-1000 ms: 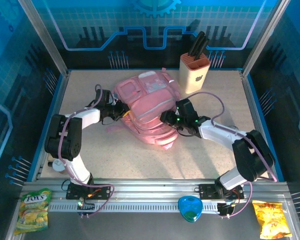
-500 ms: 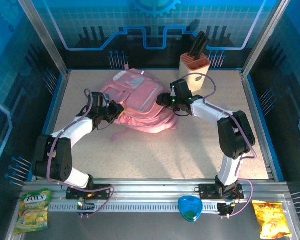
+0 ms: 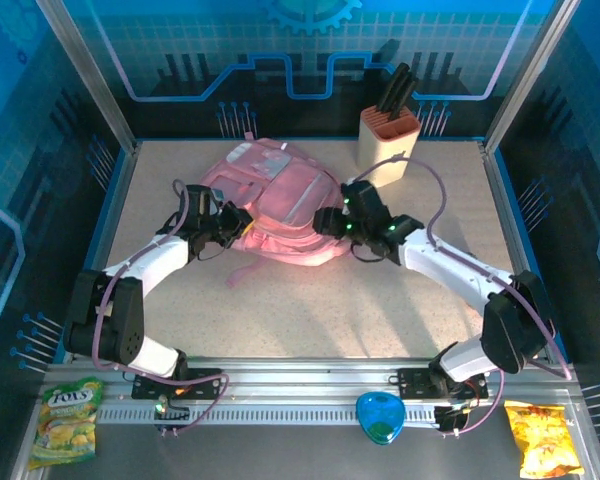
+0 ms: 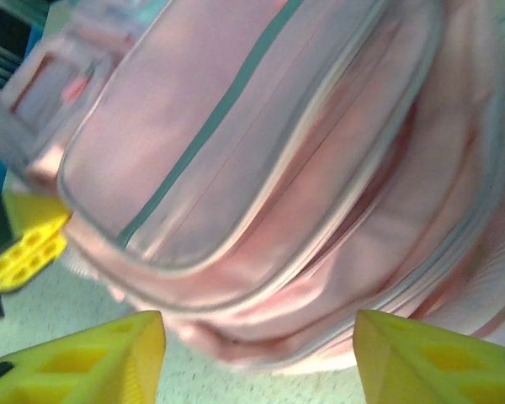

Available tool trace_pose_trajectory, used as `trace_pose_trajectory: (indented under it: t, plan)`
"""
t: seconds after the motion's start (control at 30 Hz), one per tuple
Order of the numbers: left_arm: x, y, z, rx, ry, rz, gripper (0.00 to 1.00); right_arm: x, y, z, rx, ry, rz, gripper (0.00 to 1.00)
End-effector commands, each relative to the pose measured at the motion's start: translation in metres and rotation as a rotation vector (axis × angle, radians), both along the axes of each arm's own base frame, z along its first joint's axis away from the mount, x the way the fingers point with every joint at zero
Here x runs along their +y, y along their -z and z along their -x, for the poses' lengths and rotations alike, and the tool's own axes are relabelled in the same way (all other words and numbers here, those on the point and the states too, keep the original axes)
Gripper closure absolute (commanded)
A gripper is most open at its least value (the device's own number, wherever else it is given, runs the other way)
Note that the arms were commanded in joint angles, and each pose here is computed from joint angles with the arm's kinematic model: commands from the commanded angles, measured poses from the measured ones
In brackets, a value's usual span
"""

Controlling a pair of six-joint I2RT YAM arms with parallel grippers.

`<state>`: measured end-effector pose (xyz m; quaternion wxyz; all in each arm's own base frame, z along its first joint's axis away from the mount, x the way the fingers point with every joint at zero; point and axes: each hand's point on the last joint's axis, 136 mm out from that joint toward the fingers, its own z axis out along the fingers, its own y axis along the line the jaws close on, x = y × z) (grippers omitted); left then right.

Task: Pack the student bag
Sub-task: Rotate the student bag at the top-center of the table, then zip the student bag at the top-center of the table.

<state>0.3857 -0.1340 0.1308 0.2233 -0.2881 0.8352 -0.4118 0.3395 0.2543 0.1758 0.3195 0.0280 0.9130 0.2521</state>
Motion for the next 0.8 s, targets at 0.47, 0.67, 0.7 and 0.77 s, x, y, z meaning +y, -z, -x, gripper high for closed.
trace_pose_trajectory:
  t: [0.47,0.67,0.7,0.77]
  plan:
    - [-0.031,-0.044,0.002,-0.129,0.171,0.085,0.96,0.13,0.029,0.024,-0.002,-0.009,-0.029,0.57]
    - [-0.034,-0.05,0.004,-0.141,0.192,0.096,0.96,0.147,0.04,0.013,0.029,0.021,-0.038,0.61]
    - [-0.034,-0.05,0.004,-0.141,0.193,0.097,0.96,0.148,0.04,0.012,0.03,0.022,-0.037,0.62]
    - [-0.034,-0.051,0.004,-0.145,0.196,0.096,0.96,0.146,0.045,0.01,0.033,0.044,-0.022,0.64]
